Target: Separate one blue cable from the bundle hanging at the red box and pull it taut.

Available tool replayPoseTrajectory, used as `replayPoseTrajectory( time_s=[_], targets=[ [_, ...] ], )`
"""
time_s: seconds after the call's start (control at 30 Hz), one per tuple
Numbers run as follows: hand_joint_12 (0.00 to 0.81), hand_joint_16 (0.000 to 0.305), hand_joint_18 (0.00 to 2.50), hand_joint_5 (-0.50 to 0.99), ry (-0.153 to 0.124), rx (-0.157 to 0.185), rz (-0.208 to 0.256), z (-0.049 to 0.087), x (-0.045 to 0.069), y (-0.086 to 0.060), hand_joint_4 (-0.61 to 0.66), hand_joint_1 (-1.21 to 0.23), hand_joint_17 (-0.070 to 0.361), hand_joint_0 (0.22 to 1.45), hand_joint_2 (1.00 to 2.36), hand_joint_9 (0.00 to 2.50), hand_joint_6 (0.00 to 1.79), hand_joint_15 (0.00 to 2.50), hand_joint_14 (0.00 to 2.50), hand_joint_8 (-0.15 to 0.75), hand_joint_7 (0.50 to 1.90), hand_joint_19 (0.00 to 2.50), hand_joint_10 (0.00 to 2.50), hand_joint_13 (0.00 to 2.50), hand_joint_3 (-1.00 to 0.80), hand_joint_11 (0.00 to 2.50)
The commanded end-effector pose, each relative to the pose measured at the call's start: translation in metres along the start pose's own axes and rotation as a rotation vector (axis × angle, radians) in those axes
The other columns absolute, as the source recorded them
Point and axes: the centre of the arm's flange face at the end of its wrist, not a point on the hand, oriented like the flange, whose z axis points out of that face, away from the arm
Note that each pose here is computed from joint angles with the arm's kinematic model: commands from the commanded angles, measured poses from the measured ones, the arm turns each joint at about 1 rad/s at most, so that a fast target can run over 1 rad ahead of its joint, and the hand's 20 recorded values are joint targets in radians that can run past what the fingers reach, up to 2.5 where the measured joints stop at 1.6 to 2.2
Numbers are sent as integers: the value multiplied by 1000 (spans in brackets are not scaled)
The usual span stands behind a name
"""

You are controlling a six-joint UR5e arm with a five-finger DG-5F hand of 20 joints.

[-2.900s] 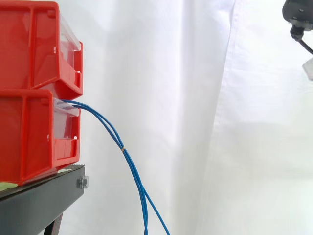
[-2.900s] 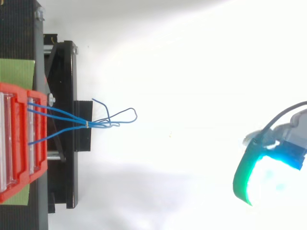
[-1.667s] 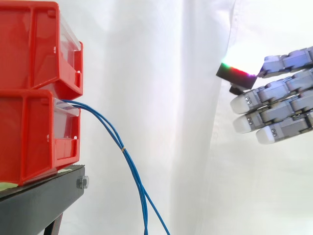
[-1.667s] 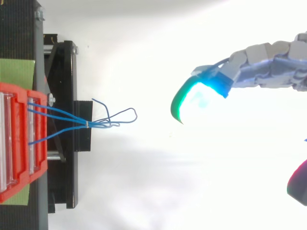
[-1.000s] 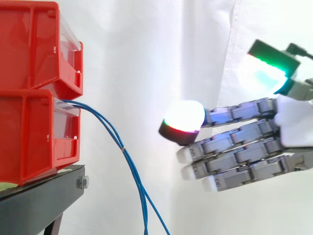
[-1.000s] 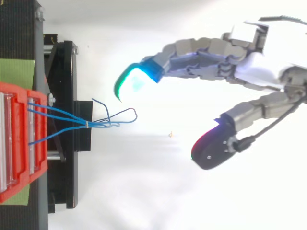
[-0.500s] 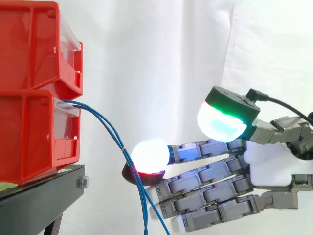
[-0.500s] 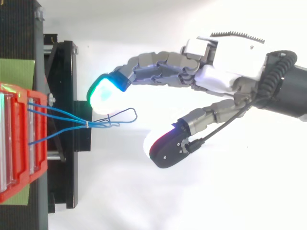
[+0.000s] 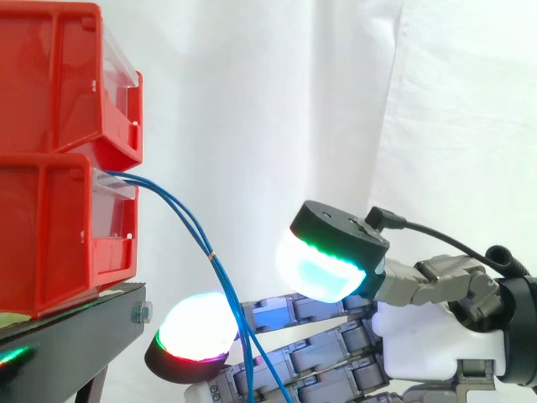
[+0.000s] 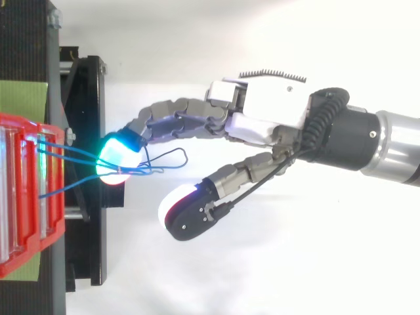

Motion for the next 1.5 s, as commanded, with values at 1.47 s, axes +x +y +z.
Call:
replayPoseTrajectory(
  time_s=[1.47],
  targets=[
    [240, 21, 268, -127, 79, -31, -56, 9, 11, 43, 251, -580, 47, 643, 1004, 559, 502, 0, 0, 327, 1197, 0, 5, 403, -447, 119]
  ],
)
